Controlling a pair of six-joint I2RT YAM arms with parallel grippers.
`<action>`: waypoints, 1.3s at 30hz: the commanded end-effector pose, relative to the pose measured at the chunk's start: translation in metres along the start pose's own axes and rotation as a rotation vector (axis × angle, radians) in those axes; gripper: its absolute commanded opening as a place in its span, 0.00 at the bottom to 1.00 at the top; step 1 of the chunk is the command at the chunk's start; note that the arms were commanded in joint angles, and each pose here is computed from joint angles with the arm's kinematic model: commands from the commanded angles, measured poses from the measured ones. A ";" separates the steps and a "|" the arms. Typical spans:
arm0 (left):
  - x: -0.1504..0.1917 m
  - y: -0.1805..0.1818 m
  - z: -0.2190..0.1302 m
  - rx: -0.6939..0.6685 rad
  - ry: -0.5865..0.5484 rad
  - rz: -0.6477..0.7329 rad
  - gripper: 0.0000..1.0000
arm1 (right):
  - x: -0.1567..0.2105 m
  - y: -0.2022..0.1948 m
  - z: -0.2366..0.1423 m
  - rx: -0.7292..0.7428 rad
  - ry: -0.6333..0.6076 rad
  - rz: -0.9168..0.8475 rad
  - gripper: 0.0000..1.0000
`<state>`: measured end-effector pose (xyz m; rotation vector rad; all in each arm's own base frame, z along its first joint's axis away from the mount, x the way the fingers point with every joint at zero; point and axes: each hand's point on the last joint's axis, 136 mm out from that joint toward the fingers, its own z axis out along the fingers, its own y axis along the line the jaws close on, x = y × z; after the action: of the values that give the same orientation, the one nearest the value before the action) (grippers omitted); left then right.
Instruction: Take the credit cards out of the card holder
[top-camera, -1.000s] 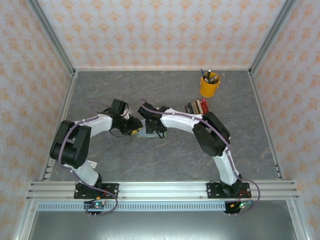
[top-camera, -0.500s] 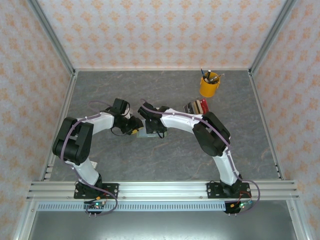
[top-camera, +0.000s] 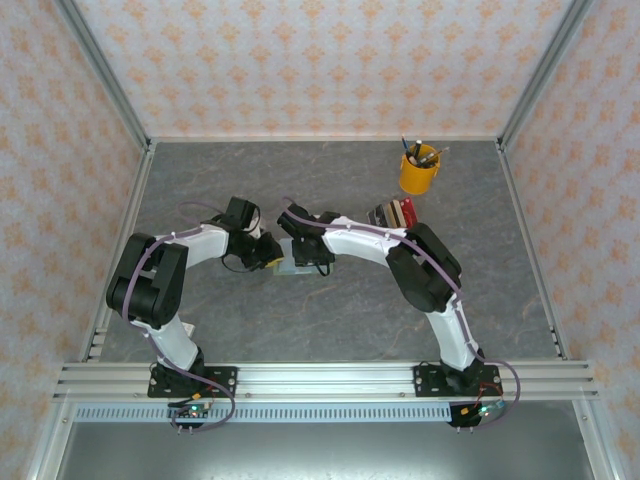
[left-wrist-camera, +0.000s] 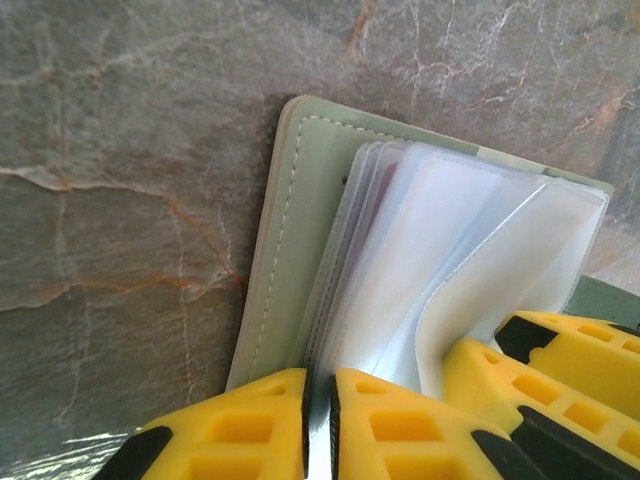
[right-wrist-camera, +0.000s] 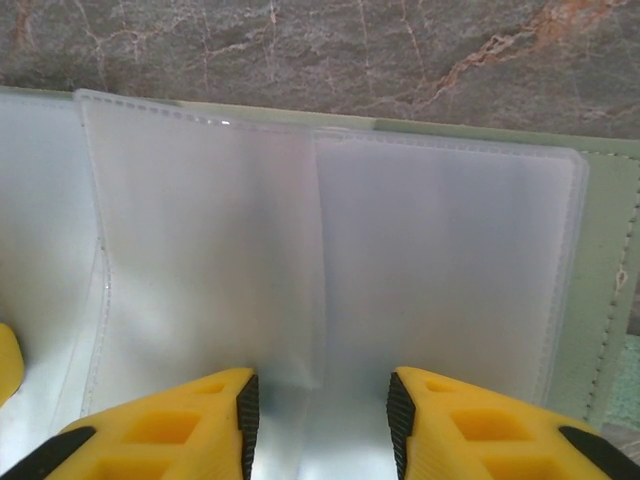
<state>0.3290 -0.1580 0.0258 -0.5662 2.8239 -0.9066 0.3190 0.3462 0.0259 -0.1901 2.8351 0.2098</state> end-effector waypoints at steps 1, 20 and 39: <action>0.001 -0.015 -0.011 0.017 -0.012 0.053 0.10 | 0.020 -0.012 0.016 0.008 0.075 0.015 0.39; 0.016 -0.062 -0.031 0.223 0.023 0.144 0.14 | -0.004 0.015 -0.033 -0.341 -0.022 0.123 0.39; 0.020 -0.101 -0.021 0.273 0.040 0.198 0.21 | -0.023 -0.036 -0.080 -0.295 -0.266 0.266 0.40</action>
<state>0.3271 -0.2220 0.0942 -0.2502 2.6930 -1.2126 0.3120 0.3135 0.0856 0.0782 2.6350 0.7005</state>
